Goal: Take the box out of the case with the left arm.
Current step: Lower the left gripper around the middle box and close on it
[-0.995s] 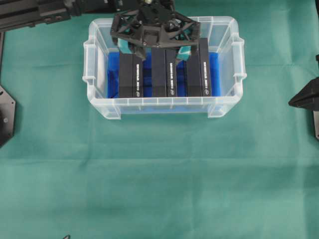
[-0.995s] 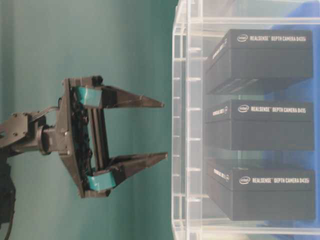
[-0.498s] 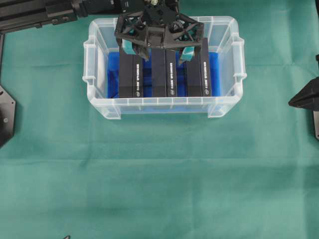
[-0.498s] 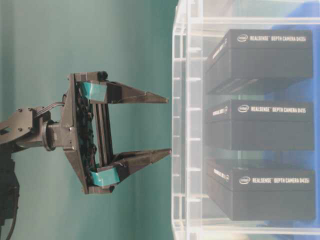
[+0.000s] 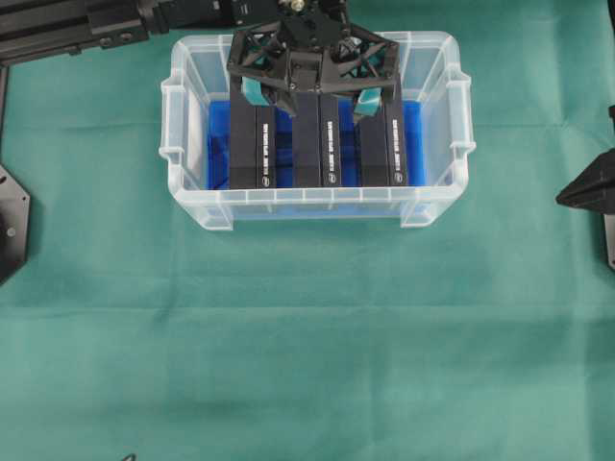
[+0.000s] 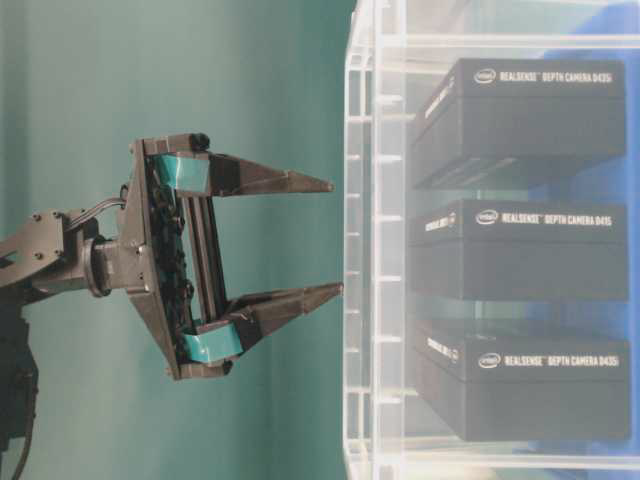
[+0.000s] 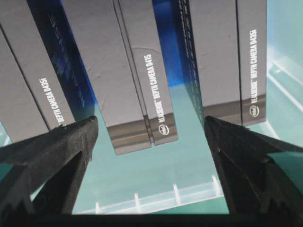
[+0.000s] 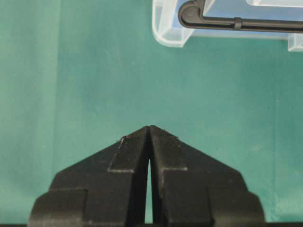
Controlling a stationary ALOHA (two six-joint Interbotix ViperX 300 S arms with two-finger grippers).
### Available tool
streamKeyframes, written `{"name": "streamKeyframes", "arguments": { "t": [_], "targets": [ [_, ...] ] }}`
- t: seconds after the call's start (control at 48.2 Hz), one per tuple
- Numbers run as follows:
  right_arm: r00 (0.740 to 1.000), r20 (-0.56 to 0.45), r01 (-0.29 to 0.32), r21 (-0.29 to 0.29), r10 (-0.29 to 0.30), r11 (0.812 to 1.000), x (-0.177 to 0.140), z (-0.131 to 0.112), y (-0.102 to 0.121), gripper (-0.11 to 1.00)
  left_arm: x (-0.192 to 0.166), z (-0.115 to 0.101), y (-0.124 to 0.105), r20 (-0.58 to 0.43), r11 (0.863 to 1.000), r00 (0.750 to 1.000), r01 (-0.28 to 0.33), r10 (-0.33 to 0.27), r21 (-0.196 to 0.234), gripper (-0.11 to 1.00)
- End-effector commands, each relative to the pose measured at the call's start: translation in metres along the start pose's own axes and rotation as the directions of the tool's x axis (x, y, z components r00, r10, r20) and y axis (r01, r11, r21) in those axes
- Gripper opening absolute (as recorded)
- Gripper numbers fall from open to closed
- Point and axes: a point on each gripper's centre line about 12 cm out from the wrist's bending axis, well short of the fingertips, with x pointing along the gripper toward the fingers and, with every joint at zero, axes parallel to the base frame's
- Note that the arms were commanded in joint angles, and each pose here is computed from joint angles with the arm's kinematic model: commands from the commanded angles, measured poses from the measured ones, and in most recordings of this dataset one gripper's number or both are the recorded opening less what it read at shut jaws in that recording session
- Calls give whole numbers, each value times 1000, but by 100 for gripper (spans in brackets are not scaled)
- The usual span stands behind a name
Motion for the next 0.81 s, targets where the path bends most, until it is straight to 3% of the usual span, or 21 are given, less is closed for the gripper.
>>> {"name": "streamKeyframes", "arguments": {
  "t": [0.0, 0.788],
  "targets": [
    [1000, 21, -1, 2, 1, 1000, -4, 8, 1, 2, -11, -3, 0, 10, 1000, 1000, 22, -22, 7, 98],
    [1000, 20, 0, 4, 0, 1000, -4, 8, 0, 2, -9, -2, 0, 17, 1000, 1000, 16, -16, 6, 98]
  ]
}}
